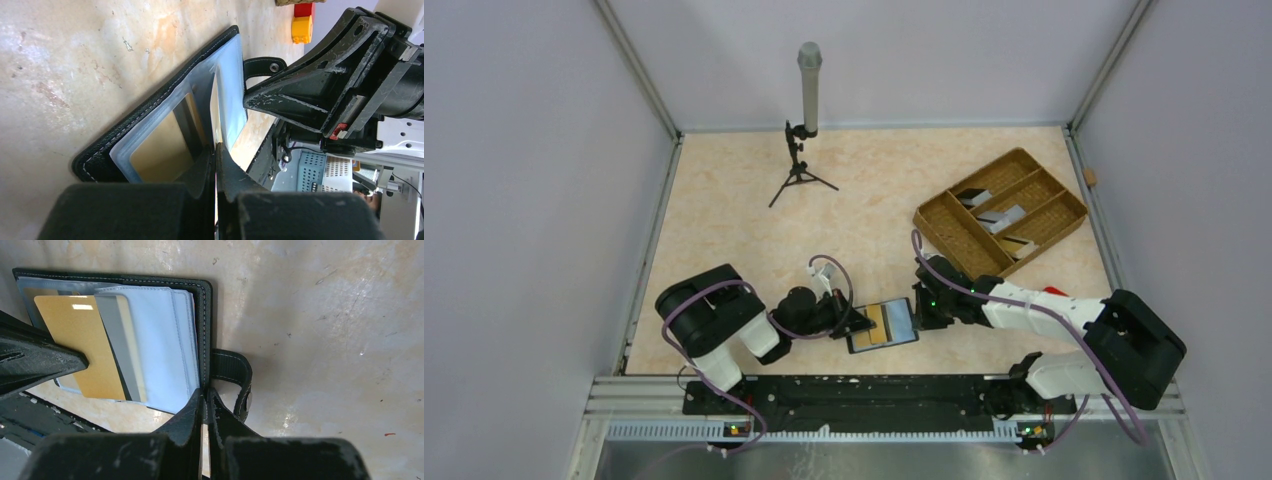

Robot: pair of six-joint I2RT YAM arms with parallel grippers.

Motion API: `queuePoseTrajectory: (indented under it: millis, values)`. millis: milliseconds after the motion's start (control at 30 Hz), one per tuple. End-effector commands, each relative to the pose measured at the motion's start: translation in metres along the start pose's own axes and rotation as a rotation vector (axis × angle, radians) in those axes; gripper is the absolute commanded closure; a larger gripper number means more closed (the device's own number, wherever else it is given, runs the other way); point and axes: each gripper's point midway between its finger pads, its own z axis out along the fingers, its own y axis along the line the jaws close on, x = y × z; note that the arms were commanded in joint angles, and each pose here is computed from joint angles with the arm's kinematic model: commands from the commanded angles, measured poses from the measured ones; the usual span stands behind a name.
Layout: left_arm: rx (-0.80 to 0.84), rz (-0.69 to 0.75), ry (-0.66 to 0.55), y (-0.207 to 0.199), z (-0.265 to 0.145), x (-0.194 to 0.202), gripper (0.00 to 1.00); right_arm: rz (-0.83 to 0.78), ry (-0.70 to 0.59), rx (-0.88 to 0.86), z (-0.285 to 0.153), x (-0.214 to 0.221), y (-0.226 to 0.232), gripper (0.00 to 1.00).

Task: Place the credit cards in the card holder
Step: Insert the credit card into the card holder.

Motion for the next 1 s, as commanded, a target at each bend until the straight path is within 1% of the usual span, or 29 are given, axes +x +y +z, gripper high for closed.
queuePoseTrajectory:
  millis: [0,267,467,600,800,967]
  values:
    - [0.007,0.005,-0.038,-0.001,0.004,-0.005,1.00,-0.001,0.029,0.002,0.007,0.010,0.000,1.00]
    - [0.006,-0.010,-0.052,-0.006,0.009,-0.001,1.00,0.002,0.023,-0.007,0.007,0.008,0.002,1.00]
    - [-0.073,-0.020,-0.048,0.005,0.011,-0.001,1.00,0.009,0.011,-0.001,0.007,0.008,0.001,1.00]
    - [-0.141,0.003,-0.026,0.010,0.013,-0.001,0.94,0.013,0.003,0.019,0.006,0.008,-0.004,1.00]
    - [-0.187,0.005,0.010,0.014,0.017,0.003,0.89,0.016,0.005,0.026,0.007,0.010,-0.006,1.00]
    - [-0.234,0.024,0.020,0.016,0.017,0.003,0.82,0.016,-0.011,0.049,0.007,0.007,-0.010,1.00]
